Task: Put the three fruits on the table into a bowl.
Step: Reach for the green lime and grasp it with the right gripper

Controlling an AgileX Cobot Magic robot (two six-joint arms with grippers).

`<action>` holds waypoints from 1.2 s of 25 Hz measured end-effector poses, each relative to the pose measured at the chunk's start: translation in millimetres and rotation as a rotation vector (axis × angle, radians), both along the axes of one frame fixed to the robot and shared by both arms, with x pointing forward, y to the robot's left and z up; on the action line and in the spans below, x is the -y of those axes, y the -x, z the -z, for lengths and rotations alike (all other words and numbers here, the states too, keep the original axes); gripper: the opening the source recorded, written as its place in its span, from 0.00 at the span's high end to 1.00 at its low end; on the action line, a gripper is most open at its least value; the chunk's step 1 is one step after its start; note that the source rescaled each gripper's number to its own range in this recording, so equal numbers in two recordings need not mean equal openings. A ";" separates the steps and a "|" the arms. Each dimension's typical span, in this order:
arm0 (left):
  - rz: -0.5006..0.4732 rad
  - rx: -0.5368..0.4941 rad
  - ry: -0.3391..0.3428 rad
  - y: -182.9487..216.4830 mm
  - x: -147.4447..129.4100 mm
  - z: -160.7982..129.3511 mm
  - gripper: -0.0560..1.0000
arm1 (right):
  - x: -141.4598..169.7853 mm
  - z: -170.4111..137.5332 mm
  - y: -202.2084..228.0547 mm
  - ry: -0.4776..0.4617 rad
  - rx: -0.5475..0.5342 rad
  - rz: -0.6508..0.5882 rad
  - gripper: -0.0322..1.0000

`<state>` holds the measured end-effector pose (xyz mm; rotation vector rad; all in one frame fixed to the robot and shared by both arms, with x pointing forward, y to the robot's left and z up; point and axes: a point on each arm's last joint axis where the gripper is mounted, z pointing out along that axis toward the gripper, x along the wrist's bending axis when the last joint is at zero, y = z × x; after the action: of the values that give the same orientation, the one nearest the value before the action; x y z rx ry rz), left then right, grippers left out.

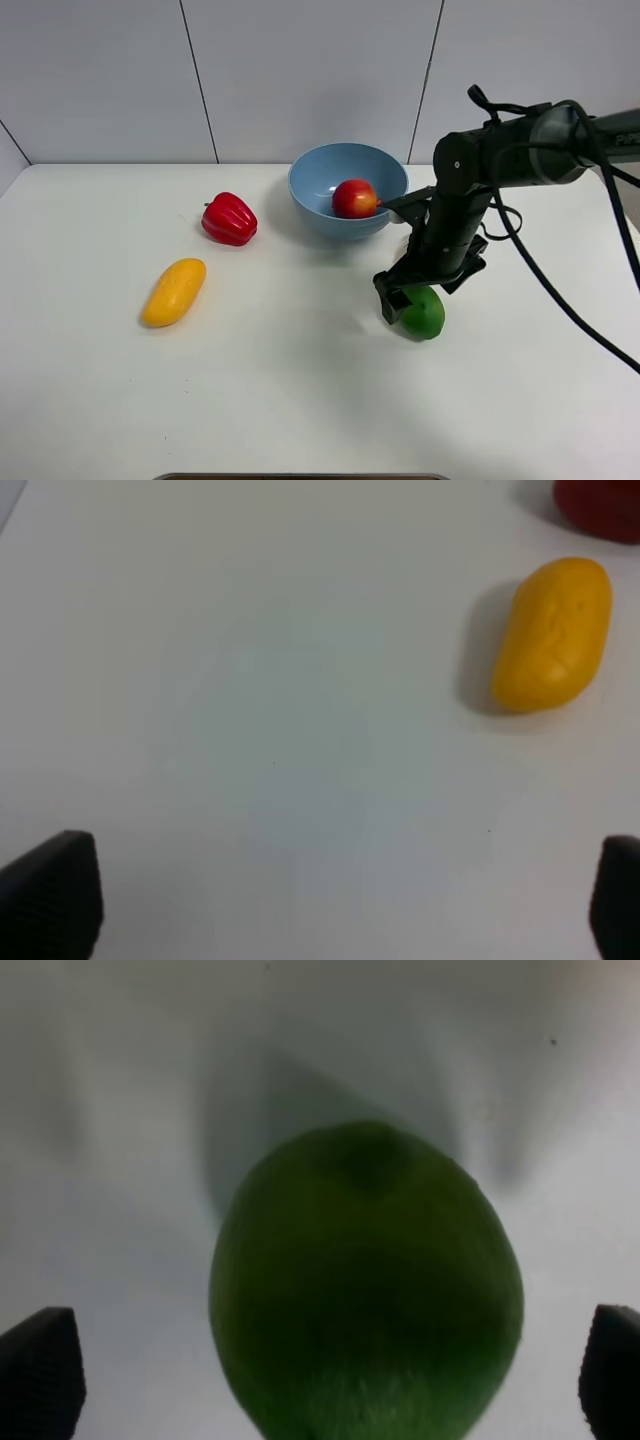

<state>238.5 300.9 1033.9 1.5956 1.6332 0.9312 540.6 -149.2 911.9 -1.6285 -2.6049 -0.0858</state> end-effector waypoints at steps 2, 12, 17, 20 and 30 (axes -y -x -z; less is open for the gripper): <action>0.000 0.000 0.000 0.0 0.0 0.0 0.00 | -0.5 6.8 -1.1 0.004 -0.008 0.002 0.01; 0.000 0.000 0.000 0.0 0.0 0.0 0.00 | -2.0 29.2 -1.9 0.015 -0.058 0.015 0.10; 0.000 0.000 0.000 0.0 0.0 0.0 0.00 | -2.4 29.3 -3.7 0.011 -0.039 0.014 0.26; 0.000 0.000 0.000 0.0 0.0 0.0 0.00 | -2.1 29.4 -4.2 0.014 -0.033 0.015 0.32; 0.000 0.000 0.000 0.0 0.0 0.0 0.00 | -1.6 29.5 -6.3 0.019 -0.009 0.017 0.34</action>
<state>238.5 300.9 1033.9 1.5956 1.6332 0.9312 546.9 -147.6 882.4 -1.6534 -2.5928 -0.0550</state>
